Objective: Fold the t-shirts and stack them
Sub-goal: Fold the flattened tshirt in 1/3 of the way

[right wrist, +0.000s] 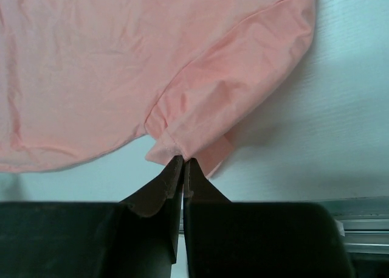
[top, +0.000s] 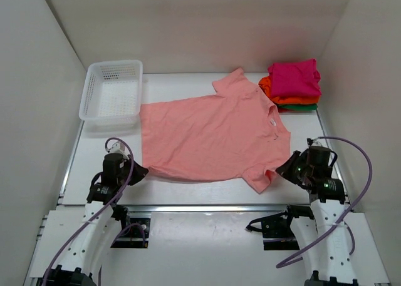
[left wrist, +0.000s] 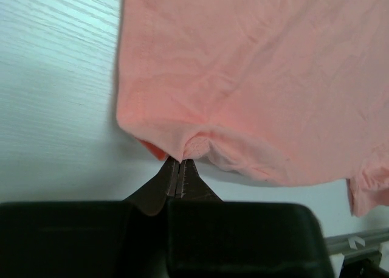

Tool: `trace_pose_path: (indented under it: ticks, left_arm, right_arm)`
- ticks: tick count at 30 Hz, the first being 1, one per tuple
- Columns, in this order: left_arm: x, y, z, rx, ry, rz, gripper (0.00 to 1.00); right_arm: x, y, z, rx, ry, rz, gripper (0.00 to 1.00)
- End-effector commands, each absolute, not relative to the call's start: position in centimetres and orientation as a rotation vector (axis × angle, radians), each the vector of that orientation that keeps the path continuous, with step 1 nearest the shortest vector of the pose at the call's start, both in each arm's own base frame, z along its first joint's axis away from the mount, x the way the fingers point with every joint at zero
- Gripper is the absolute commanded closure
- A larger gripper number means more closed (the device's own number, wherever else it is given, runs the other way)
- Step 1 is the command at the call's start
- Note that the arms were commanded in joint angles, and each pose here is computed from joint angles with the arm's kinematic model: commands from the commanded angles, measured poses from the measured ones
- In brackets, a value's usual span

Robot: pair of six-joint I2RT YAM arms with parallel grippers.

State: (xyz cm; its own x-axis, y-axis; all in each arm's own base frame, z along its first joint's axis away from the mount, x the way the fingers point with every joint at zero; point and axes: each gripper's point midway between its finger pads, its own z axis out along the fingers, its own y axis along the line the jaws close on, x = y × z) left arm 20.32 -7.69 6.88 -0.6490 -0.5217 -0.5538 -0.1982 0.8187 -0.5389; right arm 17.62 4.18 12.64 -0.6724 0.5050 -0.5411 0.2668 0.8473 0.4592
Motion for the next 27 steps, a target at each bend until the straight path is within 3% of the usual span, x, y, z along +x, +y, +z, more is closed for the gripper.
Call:
trace_pose_path:
  ticks: [1,9,27]
  left_arm:
    - [21.4,-5.8,7.4,-0.595,2.212,-0.469,1.00]
    - [24.9,-3.6,10.1,-0.628,2.108,-0.383,1.00]
    - [30.1,-2.9,9.4,-0.658,2.097,-0.364,1.00]
  right_arm:
    - [20.3,4.0,13.9,0.483,2.318,0.418,1.00]
    - [26.2,3.8,14.3,0.313,2.340,0.341,1.00]
    - [36.6,3.0,16.6,0.173,2.308,0.297,1.00]
